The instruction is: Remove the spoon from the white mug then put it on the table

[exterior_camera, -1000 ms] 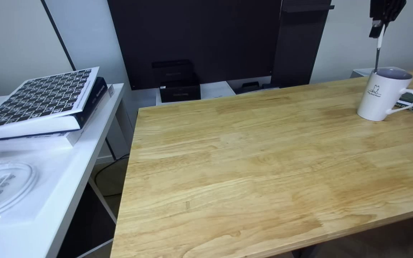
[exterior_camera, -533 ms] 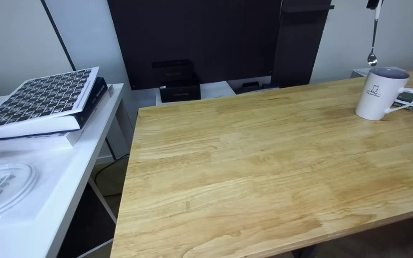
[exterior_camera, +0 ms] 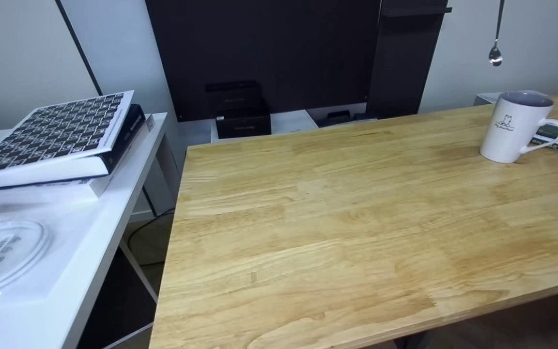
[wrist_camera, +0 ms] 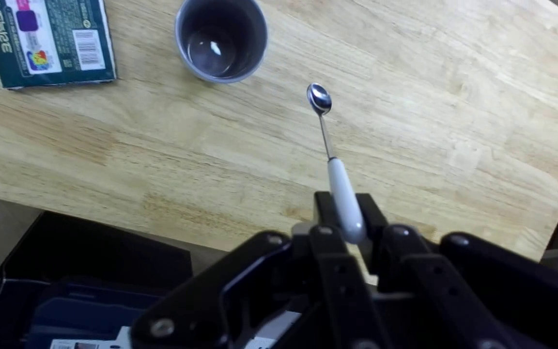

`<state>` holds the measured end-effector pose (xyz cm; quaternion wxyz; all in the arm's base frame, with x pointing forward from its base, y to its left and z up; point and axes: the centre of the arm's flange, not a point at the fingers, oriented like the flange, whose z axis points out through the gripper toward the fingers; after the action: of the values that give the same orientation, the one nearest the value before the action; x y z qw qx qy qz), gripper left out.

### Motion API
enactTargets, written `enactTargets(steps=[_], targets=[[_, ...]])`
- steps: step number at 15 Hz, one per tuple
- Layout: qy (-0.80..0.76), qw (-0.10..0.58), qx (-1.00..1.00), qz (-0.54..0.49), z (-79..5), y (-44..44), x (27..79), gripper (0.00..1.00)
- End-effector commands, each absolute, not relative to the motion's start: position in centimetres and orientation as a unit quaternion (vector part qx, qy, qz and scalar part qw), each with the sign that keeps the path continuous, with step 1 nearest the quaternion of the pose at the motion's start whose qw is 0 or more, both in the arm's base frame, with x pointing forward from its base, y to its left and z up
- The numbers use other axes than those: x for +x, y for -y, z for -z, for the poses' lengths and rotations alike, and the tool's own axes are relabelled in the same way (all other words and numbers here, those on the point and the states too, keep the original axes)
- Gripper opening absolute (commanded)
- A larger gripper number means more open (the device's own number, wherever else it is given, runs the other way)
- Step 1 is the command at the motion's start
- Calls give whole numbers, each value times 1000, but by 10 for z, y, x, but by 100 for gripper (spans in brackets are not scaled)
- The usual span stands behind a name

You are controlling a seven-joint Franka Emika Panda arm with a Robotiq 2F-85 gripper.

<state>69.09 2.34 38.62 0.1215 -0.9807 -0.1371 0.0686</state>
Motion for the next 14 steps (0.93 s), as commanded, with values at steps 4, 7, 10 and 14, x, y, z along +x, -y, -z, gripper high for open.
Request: enactTargets(steps=[4,7,10,14], targets=[[163,193,-964,-86,-341,-56,674,4],[167,211,-957,-109,-303,-68,665,4],[162,229,-950,-136,-262,-80,654,4],[156,241,-943,-168,-216,-89,641,4]])
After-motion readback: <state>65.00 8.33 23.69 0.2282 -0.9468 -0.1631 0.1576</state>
